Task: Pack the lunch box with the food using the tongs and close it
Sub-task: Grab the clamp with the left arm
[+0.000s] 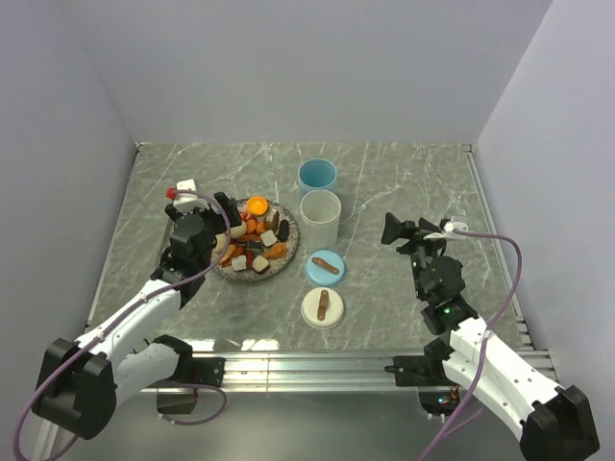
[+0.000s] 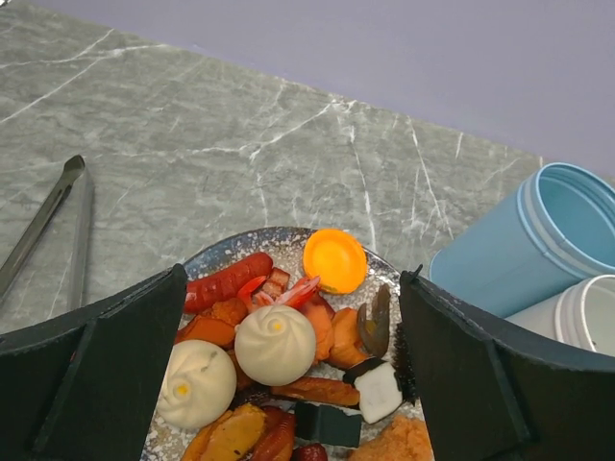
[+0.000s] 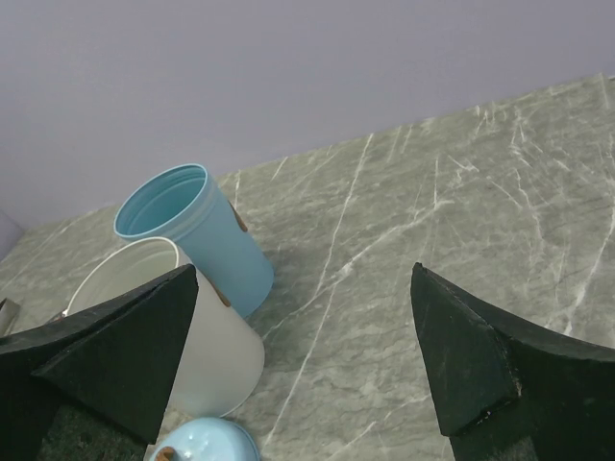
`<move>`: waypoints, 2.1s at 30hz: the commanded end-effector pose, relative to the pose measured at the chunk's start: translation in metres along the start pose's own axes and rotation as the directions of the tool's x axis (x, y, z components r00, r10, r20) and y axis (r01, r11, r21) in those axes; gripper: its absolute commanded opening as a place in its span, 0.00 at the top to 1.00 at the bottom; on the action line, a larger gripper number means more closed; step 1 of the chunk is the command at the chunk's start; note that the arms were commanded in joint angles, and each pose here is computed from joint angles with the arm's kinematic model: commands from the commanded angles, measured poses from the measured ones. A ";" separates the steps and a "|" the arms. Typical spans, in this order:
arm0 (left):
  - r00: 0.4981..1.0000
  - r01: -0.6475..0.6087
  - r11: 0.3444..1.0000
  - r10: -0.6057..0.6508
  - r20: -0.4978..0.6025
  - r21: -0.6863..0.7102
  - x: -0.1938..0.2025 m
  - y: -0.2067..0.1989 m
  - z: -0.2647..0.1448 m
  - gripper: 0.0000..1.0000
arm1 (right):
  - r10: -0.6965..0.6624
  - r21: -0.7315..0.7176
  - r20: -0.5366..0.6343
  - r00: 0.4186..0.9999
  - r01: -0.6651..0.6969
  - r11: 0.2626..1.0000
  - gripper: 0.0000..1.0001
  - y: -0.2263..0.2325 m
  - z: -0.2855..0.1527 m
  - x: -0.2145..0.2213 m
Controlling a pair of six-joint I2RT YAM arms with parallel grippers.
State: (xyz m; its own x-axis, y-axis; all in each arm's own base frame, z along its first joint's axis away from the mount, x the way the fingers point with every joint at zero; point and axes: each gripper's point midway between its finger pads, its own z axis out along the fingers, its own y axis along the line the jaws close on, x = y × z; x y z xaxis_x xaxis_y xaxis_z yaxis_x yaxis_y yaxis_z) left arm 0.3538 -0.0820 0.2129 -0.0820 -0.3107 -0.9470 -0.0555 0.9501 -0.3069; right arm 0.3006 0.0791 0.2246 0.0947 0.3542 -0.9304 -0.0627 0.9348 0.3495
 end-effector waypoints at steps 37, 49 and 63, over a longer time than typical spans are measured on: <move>0.882 -0.374 0.836 0.186 -0.434 -0.402 0.035 0.142 0.087 0.06 | 0.017 -0.006 -0.019 1.000 -0.017 1.000 0.01 0.007 0.009 -0.010; 0.817 -0.482 0.800 0.264 -0.513 -0.357 0.053 0.173 0.114 0.06 | 0.026 -0.008 -0.010 1.000 -0.026 1.000 0.01 0.004 0.005 -0.011; 0.782 -0.436 0.865 0.228 -0.580 -0.248 0.090 0.190 0.123 0.07 | 0.032 -0.015 0.010 0.999 -0.031 0.999 0.01 0.004 0.002 -0.016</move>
State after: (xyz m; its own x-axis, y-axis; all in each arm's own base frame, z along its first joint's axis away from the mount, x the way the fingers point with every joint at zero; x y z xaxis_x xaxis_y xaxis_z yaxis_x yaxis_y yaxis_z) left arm 0.4469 0.0709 0.0521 -0.6749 -0.0433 -0.7366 -0.2651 0.9459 0.1873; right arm 0.3019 0.0785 0.2252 0.0617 0.3620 -0.9301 -0.0615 0.9315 0.3585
